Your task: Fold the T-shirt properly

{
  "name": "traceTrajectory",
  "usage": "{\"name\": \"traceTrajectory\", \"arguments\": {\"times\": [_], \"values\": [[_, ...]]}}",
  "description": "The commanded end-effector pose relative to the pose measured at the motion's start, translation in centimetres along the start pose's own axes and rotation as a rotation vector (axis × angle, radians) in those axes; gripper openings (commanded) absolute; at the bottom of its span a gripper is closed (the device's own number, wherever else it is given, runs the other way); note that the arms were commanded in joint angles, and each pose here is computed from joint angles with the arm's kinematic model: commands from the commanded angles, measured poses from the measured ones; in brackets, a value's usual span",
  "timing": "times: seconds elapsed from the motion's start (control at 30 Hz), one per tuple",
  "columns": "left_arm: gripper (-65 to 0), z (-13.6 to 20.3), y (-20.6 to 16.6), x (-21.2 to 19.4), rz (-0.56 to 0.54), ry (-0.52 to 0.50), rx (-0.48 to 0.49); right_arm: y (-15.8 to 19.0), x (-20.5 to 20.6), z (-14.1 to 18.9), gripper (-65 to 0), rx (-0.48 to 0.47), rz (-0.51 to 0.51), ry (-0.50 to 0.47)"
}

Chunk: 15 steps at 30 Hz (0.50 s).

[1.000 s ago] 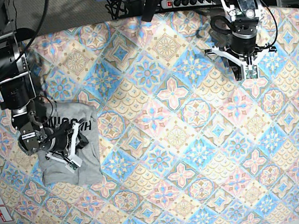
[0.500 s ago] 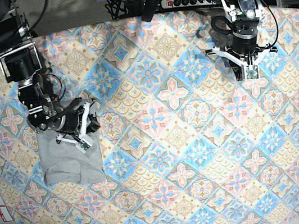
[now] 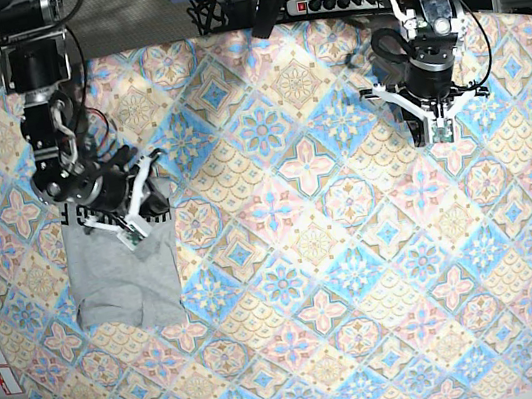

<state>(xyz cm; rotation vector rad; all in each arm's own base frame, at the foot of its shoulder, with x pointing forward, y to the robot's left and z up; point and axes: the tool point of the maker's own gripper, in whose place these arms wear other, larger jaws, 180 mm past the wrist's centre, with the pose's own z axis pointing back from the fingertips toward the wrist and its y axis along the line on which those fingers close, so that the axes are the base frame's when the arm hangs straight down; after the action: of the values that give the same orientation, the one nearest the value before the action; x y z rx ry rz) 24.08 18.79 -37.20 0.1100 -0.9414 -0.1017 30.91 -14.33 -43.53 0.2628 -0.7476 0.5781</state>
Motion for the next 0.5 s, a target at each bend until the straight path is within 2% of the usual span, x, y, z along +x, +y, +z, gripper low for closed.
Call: {"name": "traceTrajectory", "arguments": {"times": [0.0, 0.17, 0.3, 0.47], "values": [[-65.0, 0.8, 0.2, 0.8, -0.010, -0.035, 0.005, -1.3, 1.6, 1.7, -61.6, -0.045, 0.021, -0.050], [-65.0, 3.1, 0.4, -0.4, -0.059, -0.005, -0.003, -2.1, -1.5, 7.4, -61.6, -0.171, 0.002, -0.010], [-65.0, 5.0, 0.3, -3.5, -0.035, 0.072, -0.044, -1.8, -4.7, 11.1, -61.6, -0.242, -0.038, 0.030], [-65.0, 7.9, -0.4, -7.5, 0.030, 0.182, -0.104, -0.9, -10.1, 15.4, -61.6, -0.304, -0.108, 0.135]]}}
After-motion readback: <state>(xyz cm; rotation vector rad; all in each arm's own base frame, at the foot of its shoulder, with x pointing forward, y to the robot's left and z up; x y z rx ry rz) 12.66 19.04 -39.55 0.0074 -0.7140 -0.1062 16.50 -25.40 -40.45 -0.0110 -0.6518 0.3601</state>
